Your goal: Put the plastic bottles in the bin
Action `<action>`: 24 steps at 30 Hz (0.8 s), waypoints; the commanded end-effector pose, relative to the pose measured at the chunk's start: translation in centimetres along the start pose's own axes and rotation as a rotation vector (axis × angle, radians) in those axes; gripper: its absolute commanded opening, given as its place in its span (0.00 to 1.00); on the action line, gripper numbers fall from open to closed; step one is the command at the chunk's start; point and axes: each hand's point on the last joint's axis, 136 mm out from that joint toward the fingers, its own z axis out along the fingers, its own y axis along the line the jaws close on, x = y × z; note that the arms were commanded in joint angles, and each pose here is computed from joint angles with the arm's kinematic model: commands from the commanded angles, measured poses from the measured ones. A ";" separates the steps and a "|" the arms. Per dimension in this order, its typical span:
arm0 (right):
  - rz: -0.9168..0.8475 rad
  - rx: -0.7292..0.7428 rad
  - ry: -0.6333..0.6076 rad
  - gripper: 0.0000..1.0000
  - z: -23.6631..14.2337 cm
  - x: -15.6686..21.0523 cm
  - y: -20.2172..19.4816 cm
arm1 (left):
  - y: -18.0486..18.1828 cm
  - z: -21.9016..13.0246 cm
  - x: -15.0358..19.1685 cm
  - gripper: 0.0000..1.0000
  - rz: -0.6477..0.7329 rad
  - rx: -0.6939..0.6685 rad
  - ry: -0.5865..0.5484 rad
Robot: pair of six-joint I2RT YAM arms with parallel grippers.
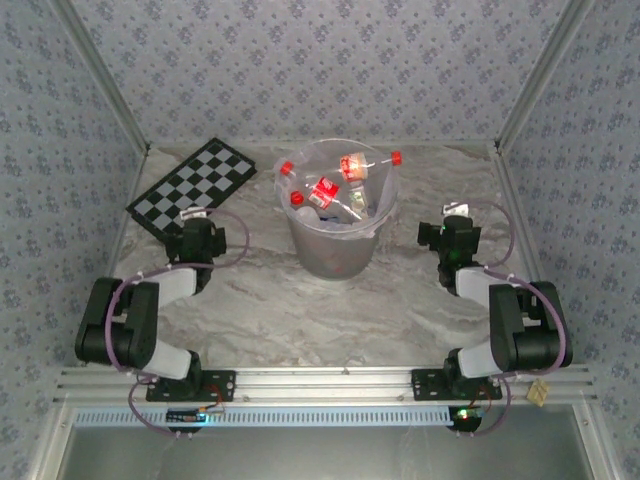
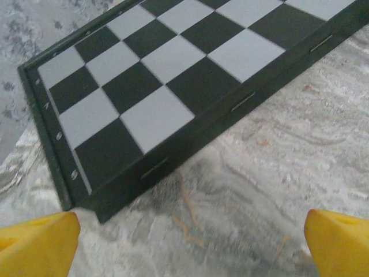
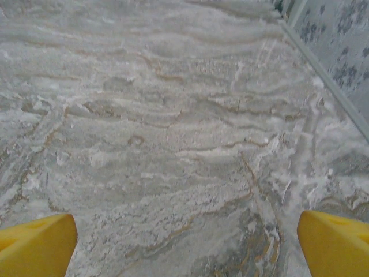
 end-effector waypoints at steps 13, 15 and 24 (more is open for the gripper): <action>0.036 -0.016 -0.079 1.00 0.9 1.0 -1.1 | 0.6 1.3 -2.3 1.00 -0.082 0.094 -0.130; 0.037 -0.015 -0.085 1.00 0.9 1.0 -1.2 | 0.6 1.3 -2.3 1.00 -0.088 0.105 -0.130; 0.037 -0.014 -0.090 1.00 0.9 0.9 -1.2 | 0.4 1.1 -1.5 1.00 -0.109 0.164 -0.185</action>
